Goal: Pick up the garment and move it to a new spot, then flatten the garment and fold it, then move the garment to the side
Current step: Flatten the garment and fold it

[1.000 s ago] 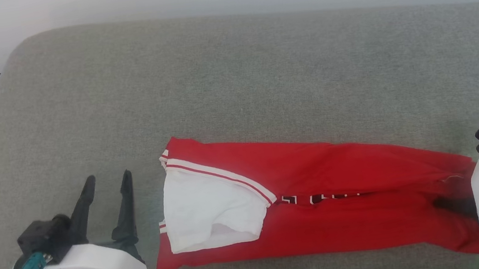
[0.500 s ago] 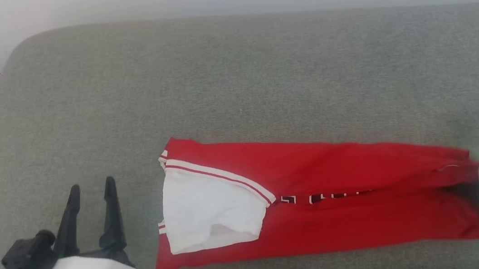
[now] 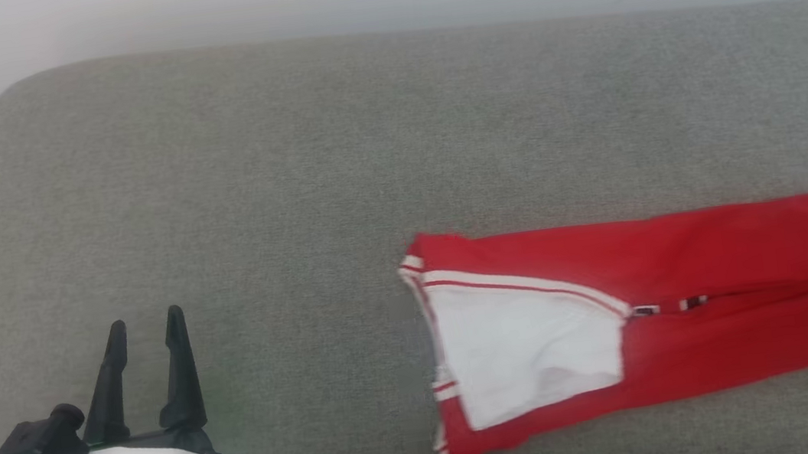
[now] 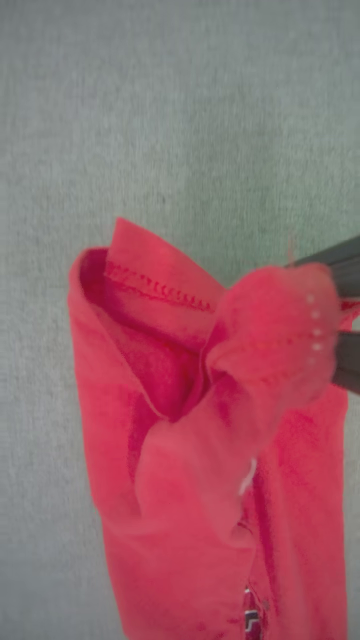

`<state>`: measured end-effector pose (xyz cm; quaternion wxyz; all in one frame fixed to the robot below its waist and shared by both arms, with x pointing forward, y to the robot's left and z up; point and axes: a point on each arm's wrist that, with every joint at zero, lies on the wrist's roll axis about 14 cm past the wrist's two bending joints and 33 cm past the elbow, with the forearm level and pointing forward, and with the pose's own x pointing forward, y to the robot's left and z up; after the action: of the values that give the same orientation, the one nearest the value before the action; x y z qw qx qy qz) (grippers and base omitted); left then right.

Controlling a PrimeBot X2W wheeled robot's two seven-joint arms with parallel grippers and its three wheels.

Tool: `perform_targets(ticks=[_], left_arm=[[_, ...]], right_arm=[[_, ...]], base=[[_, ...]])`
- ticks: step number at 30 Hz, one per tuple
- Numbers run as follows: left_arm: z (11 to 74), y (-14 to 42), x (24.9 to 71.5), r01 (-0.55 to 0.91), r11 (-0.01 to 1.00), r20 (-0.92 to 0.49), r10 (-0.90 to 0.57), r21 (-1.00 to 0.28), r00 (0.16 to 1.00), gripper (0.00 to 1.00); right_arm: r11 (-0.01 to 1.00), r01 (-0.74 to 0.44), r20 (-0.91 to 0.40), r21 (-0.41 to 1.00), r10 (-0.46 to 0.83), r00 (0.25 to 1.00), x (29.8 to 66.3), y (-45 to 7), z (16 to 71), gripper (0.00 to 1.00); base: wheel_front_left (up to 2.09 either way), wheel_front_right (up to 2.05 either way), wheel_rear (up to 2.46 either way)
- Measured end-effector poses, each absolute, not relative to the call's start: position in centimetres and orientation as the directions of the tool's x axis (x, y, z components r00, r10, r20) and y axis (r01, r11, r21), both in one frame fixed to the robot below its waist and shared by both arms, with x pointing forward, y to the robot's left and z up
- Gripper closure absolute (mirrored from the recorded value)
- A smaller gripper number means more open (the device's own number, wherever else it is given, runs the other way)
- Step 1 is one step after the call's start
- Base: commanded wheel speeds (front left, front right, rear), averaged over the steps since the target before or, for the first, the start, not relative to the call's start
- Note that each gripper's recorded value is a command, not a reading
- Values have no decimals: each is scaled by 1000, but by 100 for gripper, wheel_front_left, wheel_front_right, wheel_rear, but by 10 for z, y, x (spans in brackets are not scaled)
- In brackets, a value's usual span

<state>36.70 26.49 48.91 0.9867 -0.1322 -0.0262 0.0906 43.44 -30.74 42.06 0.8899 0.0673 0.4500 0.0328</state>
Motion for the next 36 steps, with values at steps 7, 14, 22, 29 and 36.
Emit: perform_targets(ticks=[7,14,22,29,36], left_arm=[[486,261,369,-161,949,26,175,-272,984,0],[488,258,367,-154,949,34,170,-276,985,0],[491,254,361,-137,951,38,154,-278,987,0],[494,257,355,-140,950,44,158,-279,986,0],[495,260,351,-146,948,43,165,-281,985,0]], right_arm=[[992,20,-775,121,82,627,437,-321,435,100],[972,-118,-720,204,231,654,436,-273,455,100],[882,-368,-659,295,467,589,422,-179,470,100],[768,-537,-622,350,619,480,409,-95,469,100],[682,-632,-619,369,687,380,399,-39,461,100]], base=[[0,0,0],[0,0,0],[0,0,0],[0,0,0],[0,0,0]])
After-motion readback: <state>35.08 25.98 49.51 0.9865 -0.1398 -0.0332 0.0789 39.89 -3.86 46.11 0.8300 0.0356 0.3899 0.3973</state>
